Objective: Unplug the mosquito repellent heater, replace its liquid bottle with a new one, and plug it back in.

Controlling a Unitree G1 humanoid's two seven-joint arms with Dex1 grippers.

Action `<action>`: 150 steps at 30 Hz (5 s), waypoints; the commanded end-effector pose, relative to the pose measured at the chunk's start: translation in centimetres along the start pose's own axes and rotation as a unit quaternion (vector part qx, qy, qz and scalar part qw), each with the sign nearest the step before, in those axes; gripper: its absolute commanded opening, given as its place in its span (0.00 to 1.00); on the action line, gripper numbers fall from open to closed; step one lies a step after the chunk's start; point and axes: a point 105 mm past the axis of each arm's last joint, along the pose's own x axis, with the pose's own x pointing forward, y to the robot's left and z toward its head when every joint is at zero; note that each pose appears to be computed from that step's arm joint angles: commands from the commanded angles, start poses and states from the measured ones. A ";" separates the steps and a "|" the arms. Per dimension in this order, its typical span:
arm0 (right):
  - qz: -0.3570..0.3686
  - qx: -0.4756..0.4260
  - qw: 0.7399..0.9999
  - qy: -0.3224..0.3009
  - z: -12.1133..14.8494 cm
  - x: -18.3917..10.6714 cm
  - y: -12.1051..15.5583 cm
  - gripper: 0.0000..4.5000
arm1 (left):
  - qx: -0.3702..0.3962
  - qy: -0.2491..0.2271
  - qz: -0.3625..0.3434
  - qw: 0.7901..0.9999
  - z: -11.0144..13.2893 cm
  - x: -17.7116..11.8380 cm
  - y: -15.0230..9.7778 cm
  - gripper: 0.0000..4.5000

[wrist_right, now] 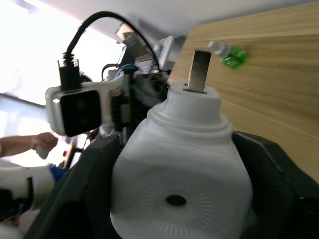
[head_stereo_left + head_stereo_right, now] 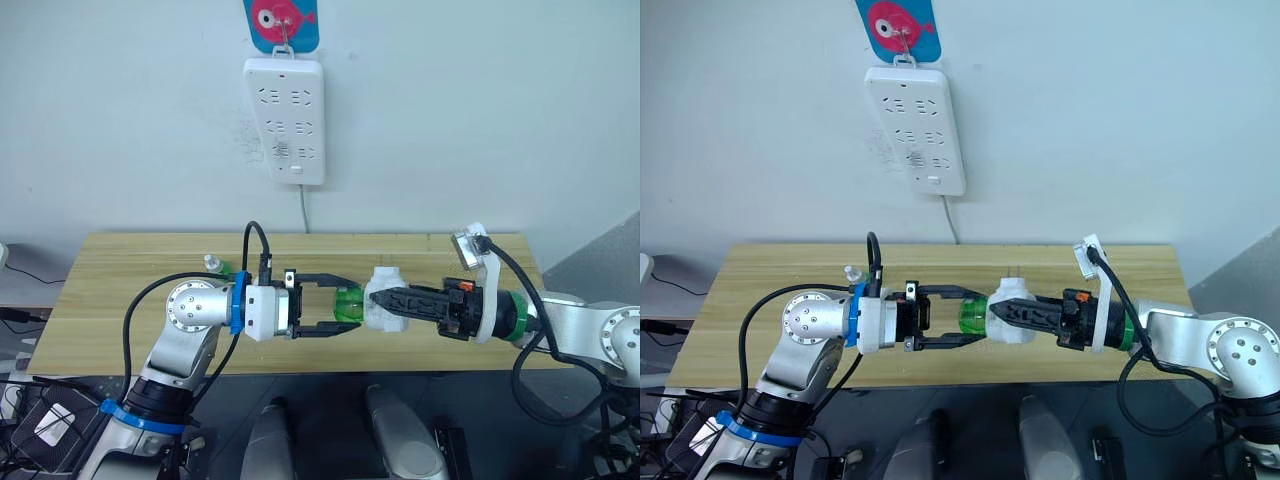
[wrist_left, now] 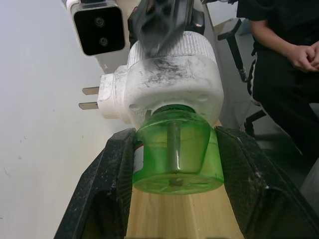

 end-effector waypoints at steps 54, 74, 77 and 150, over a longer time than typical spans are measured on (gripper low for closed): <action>0.087 0.002 0.996 0.003 -0.7 0.5 2.2 0.71 | -0.382 0.038 -0.069 0.921 1.1 -0.5 1.8 0.48; 0.009 0.029 0.997 -0.072 0.4 0.0 0.3 0.68 | -0.081 0.005 0.064 0.995 0.8 -0.3 0.8 0.82; 0.000 0.030 0.997 -0.076 0.5 0.0 0.3 0.68 | -0.077 0.005 0.068 0.995 0.7 -0.2 0.6 0.82; 0.039 0.024 0.998 -0.039 -0.8 -0.2 1.6 0.68 | -0.034 -0.047 -0.016 0.998 2.3 0.5 -0.4 0.51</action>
